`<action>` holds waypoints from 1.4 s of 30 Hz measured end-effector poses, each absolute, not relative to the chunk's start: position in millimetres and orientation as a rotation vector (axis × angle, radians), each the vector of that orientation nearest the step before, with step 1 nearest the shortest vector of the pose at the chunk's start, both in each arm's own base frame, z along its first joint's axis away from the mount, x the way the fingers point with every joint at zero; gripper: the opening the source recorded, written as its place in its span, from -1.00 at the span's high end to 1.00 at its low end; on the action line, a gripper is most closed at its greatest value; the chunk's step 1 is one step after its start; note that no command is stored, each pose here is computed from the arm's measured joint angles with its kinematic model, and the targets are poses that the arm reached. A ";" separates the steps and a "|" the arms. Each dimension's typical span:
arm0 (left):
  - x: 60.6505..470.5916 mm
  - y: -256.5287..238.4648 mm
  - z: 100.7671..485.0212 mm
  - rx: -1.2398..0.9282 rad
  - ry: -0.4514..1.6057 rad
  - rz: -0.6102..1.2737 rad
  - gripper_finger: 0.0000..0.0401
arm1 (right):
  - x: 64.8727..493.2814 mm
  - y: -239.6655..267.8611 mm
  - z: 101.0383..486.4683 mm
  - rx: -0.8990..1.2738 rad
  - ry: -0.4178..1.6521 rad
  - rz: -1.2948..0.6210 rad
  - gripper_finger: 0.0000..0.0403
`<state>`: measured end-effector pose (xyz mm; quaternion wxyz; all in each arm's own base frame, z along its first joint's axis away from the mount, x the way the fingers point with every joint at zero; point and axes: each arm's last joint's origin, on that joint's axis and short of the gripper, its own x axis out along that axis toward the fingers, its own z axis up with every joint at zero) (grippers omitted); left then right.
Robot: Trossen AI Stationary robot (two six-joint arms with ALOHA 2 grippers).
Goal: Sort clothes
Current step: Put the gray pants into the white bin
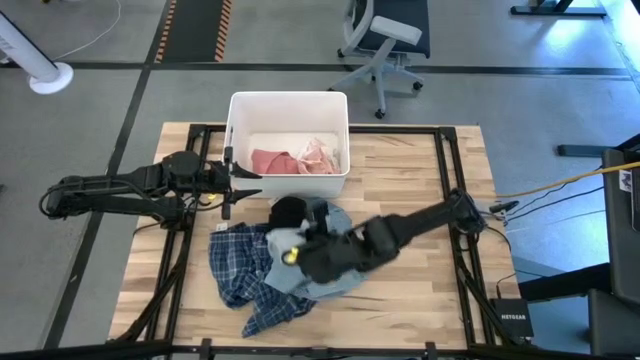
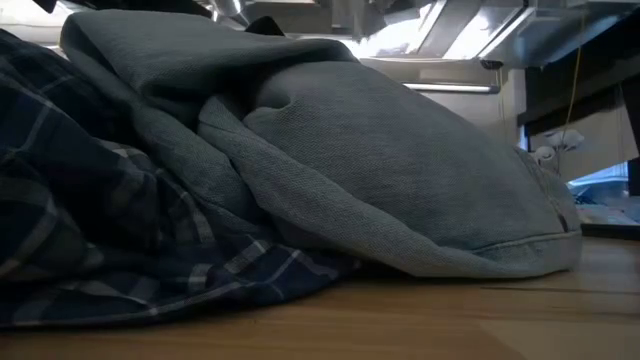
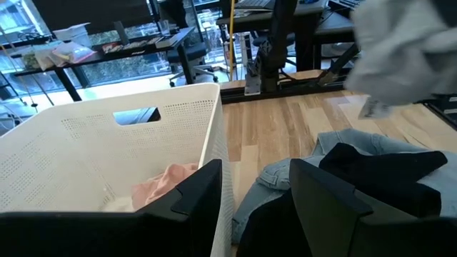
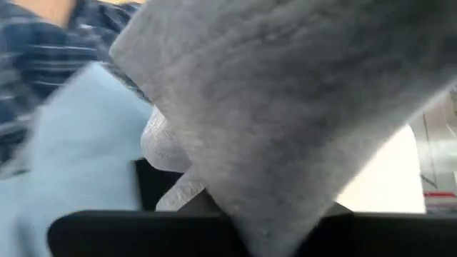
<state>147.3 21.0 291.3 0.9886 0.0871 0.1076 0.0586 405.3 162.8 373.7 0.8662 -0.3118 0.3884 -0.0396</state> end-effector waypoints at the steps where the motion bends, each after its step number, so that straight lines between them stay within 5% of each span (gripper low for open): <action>1: 147.3 21.0 291.4 0.175 0.215 0.118 0.21 | 407.7 154.8 374.5 -0.663 0.823 -0.092 0.81; 23: 147.2 21.0 291.2 0.174 0.217 0.118 0.21 | 435.2 9.5 375.5 -0.682 0.972 -0.369 0.82; 42: 147.3 21.0 291.2 0.177 0.217 0.117 0.21 | 438.5 -30.3 378.7 -0.631 0.951 -0.451 0.82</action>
